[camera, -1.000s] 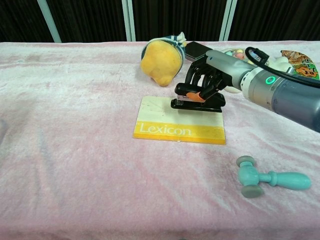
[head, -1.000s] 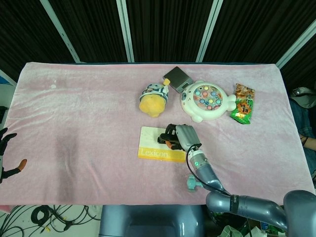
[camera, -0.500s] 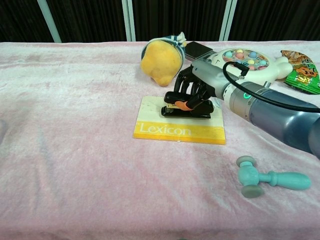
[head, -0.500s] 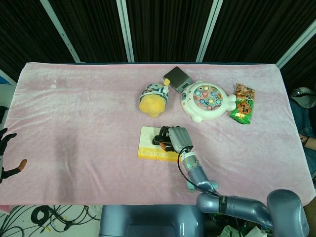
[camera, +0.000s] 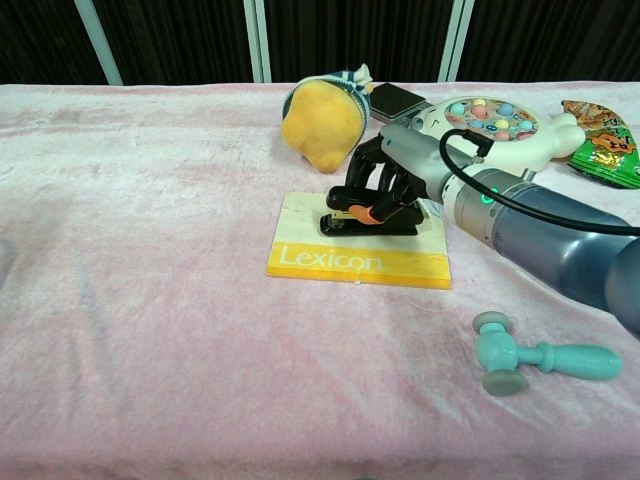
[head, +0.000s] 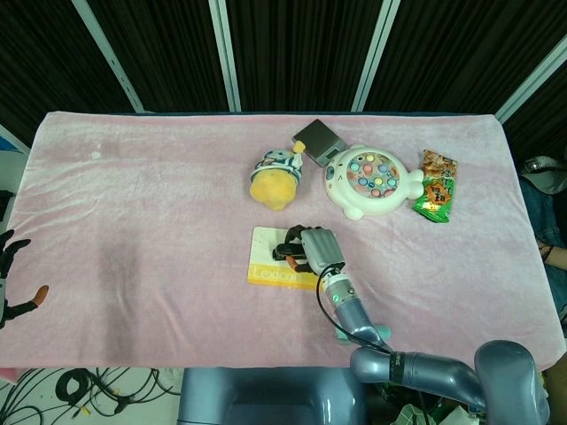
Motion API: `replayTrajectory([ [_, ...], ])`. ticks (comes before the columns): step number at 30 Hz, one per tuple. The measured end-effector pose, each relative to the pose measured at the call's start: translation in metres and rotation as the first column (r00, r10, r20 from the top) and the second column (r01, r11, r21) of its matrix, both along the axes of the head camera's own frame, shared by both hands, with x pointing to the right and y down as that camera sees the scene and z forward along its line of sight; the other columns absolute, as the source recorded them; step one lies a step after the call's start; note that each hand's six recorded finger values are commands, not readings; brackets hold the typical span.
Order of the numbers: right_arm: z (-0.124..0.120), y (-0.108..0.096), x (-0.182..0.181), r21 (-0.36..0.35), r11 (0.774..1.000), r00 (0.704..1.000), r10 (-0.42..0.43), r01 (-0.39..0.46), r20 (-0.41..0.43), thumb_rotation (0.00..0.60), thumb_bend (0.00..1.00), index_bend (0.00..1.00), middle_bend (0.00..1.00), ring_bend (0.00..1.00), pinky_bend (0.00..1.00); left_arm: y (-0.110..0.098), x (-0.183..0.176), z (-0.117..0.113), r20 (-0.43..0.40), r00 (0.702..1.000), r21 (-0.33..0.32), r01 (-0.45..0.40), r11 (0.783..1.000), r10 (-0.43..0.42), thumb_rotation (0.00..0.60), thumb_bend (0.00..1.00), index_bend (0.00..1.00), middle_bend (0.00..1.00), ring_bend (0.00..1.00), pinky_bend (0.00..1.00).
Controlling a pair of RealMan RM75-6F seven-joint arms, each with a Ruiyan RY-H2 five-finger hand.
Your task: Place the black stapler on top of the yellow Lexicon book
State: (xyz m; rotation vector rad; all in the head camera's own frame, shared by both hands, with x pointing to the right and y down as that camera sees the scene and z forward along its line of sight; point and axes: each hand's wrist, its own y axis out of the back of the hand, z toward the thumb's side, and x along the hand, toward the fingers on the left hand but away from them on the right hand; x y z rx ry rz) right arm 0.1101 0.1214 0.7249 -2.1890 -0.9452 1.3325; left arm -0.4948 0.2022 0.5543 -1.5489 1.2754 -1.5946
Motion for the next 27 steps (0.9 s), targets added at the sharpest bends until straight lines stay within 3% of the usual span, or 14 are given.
replayTrajectory([
  [17,-0.009,-0.001,-0.001,-0.008,1.000,1.000,0.005,-0.005,-0.009,0.600,0.27,0.20,0.09,0.18,0.21,0.000,-0.002,-0.001,0.007,1.000,0.000,0.009,1.000,-0.009,0.600,0.26,0.17,0.04,0.00,0.00],
  [27,-0.050,-0.004,0.027,0.001,1.000,1.000,-0.001,0.001,-0.011,0.600,0.25,0.16,0.06,0.14,0.18,0.002,-0.002,-0.001,0.011,1.000,0.001,0.006,1.000,-0.006,0.600,0.26,0.17,0.04,0.00,0.00],
])
